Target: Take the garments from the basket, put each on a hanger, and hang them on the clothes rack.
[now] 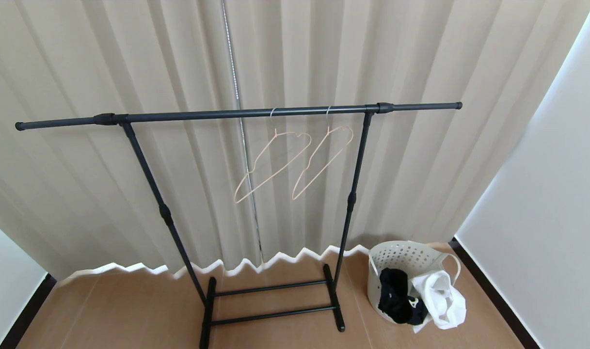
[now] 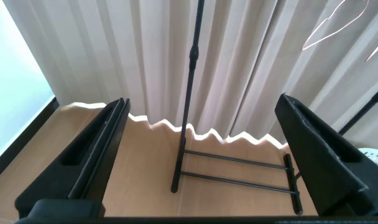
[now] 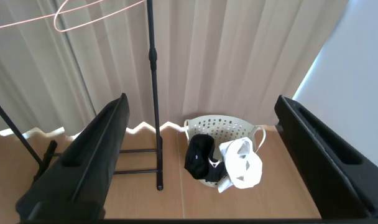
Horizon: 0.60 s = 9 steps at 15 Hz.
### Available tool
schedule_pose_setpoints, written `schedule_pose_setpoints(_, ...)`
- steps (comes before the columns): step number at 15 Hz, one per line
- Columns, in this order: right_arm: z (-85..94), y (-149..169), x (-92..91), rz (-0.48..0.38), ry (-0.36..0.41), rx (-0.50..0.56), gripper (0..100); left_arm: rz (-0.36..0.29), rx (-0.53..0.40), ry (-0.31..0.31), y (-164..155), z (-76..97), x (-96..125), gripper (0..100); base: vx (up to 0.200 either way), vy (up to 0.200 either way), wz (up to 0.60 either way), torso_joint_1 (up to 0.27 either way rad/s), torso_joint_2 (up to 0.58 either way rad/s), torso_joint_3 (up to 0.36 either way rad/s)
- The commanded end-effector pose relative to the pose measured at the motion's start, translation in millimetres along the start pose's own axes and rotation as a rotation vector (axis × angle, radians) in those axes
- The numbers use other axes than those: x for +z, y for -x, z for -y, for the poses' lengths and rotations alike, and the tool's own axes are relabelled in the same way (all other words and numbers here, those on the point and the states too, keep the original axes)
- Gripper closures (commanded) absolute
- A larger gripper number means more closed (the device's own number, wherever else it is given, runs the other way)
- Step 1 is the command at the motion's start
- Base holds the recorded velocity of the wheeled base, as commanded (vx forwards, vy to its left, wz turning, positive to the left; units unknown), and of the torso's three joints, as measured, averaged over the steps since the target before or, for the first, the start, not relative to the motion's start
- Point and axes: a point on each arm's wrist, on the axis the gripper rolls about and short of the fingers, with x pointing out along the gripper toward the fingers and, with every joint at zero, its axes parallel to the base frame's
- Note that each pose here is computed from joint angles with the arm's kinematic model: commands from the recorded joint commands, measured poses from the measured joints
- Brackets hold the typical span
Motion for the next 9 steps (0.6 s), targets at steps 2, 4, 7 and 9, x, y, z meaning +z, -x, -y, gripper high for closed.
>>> schedule_pose_setpoints(2, 0.0, -0.1, 0.0, -0.001, 0.001, 0.002, 0, -0.002, 0.001, 0.0, -0.1, 0.0, 0.0, 0, 0.0, 0.0, 0.0, 0.0, 0.0, 0.0)
schedule_pose_setpoints(4, 0.0, -0.1, -0.1, -0.002, 0.001, 0.002, 0, -0.005, -0.048, -0.008, 0.0, 1.1, 0.2, 0, 0.0, 0.0, 0.0, 0.0, 0.0, 0.0)
schedule_pose_setpoints(7, -0.2, -0.1, -0.1, -0.002, 0.005, 0.008, 0, -0.005, -0.082, -0.004, 0.3, 1.8, 0.5, 0, 0.0, 0.0, 0.0, 0.0, 0.0, 0.0)
schedule_pose_setpoints(9, -0.2, -0.1, -0.1, -0.002, 0.004, 0.008, 0, -0.005, -0.083, -0.005, 0.3, 1.9, 0.5, 0, 0.0, 0.0, 0.0, 0.0, 0.0, 0.0)
